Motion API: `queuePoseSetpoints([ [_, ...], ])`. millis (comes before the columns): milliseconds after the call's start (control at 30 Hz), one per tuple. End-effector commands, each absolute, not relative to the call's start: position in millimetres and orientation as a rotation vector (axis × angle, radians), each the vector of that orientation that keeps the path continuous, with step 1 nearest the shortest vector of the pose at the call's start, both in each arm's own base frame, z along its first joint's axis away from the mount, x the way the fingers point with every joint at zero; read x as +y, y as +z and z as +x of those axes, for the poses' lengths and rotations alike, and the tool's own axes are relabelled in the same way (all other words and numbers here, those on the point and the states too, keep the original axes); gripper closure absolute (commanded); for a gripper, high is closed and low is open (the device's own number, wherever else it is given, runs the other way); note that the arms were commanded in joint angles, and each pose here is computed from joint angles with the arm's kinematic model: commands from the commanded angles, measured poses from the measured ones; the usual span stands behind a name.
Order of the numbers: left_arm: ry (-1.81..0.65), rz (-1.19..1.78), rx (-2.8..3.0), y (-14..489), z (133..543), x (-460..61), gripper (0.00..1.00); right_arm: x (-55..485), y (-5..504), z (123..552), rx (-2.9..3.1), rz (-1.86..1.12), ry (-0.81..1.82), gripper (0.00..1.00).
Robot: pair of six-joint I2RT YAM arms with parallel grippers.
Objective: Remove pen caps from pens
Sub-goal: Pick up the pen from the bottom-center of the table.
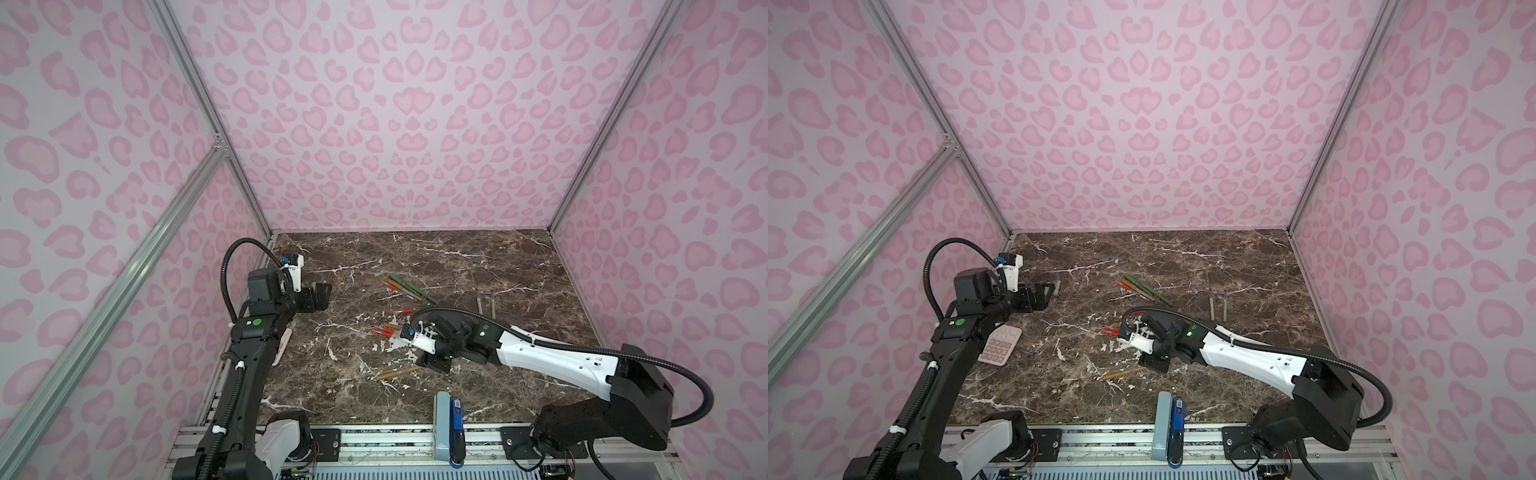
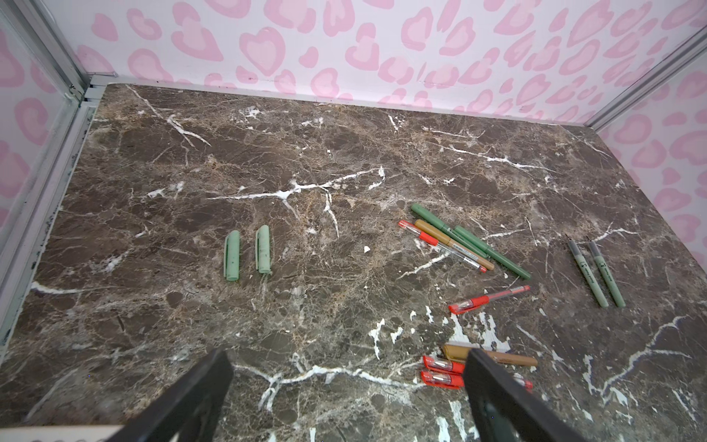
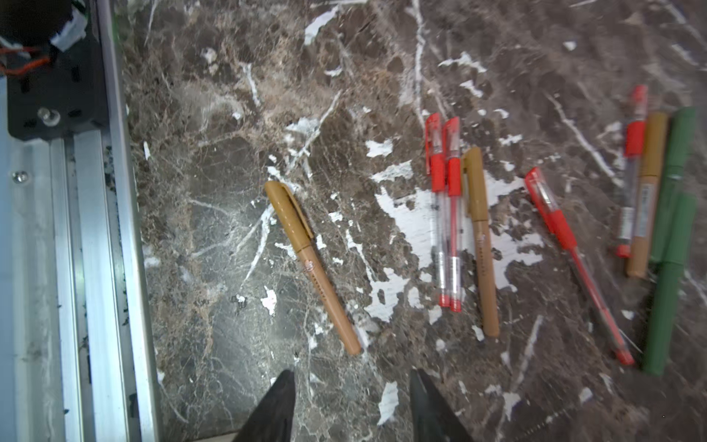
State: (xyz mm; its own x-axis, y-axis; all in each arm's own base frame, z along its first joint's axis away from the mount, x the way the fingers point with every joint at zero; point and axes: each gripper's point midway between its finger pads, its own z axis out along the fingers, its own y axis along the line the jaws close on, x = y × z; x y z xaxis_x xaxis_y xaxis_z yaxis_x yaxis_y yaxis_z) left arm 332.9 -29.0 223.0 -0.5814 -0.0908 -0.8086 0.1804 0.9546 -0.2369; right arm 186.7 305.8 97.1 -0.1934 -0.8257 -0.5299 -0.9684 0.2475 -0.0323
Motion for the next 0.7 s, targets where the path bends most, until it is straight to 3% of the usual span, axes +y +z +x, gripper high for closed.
queuePoseSetpoints([
  [0,-0.362,0.071,2.135,231.3,335.0,-28.7,0.02,317.3,85.4,183.1,1.998,-1.786,0.391,0.51],
  [267,-0.361,0.07,2.133,229.8,335.2,-27.7,0.02,331.6,56.8,166.2,1.975,-1.974,0.393,0.53],
  [667,-0.354,0.061,2.13,229.7,334.0,-24.8,0.02,340.0,20.2,183.5,1.954,-2.056,0.281,0.55],
])
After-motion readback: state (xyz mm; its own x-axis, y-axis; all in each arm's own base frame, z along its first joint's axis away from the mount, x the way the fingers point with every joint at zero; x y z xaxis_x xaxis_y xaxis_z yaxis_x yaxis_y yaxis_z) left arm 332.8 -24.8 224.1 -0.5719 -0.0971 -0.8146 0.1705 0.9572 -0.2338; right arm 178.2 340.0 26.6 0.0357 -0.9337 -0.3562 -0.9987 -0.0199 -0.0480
